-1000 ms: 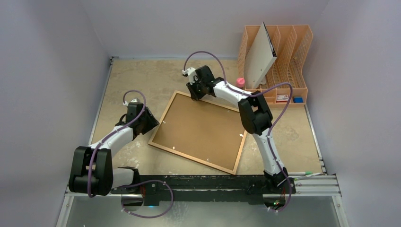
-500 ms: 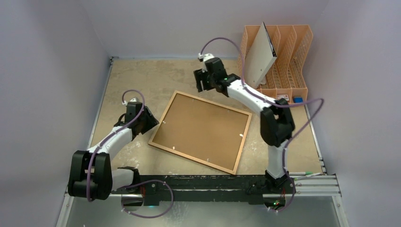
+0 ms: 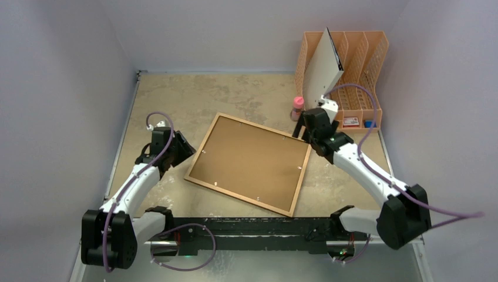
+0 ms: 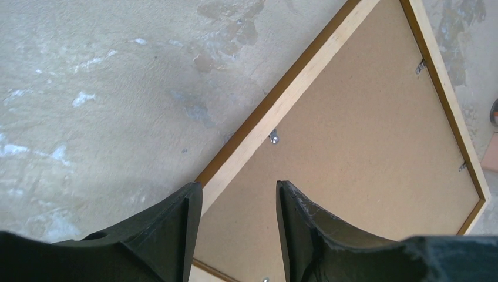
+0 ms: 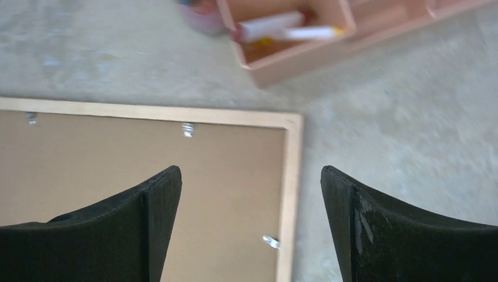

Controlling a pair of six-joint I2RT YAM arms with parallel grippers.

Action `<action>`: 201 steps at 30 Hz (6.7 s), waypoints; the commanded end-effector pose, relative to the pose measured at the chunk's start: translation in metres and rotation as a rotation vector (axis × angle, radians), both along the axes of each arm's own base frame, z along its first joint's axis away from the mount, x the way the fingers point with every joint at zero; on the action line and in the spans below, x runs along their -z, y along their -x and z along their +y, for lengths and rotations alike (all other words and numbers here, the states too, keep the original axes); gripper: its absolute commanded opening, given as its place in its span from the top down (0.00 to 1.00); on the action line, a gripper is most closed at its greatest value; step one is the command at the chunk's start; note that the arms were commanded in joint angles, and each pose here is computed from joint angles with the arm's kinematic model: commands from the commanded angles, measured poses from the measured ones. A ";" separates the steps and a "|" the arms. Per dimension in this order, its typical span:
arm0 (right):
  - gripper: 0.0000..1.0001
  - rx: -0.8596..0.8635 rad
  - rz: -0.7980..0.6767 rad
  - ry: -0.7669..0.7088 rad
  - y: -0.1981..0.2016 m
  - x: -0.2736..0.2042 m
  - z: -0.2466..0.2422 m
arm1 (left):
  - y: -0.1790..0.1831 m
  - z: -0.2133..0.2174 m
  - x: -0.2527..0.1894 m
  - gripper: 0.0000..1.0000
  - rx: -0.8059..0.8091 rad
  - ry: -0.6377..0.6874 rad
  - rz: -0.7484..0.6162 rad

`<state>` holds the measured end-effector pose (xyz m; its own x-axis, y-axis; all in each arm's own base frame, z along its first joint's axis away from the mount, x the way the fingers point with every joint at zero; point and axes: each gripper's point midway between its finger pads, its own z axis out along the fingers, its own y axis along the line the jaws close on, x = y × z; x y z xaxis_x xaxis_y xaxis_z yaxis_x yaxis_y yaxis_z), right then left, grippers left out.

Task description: Put the photo into the frame

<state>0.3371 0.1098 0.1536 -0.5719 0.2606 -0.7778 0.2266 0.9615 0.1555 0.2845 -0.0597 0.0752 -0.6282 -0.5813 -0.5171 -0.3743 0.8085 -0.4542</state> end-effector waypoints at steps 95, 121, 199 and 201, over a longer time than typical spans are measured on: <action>0.36 -1.262 0.168 0.383 0.110 0.108 0.359 | -0.007 0.076 -0.137 0.36 -0.390 -0.152 -0.265; 1.00 -1.201 0.140 0.426 0.110 0.109 0.364 | -0.004 0.060 -0.078 0.29 -0.384 -0.053 -0.184; 0.18 -1.090 -0.270 0.454 0.093 -0.104 0.318 | -0.038 -0.021 -0.123 0.89 -0.191 0.426 -0.258; 0.16 -1.094 -0.275 0.486 0.101 -0.103 0.318 | -0.041 -0.024 -0.134 0.89 -0.172 0.438 -0.267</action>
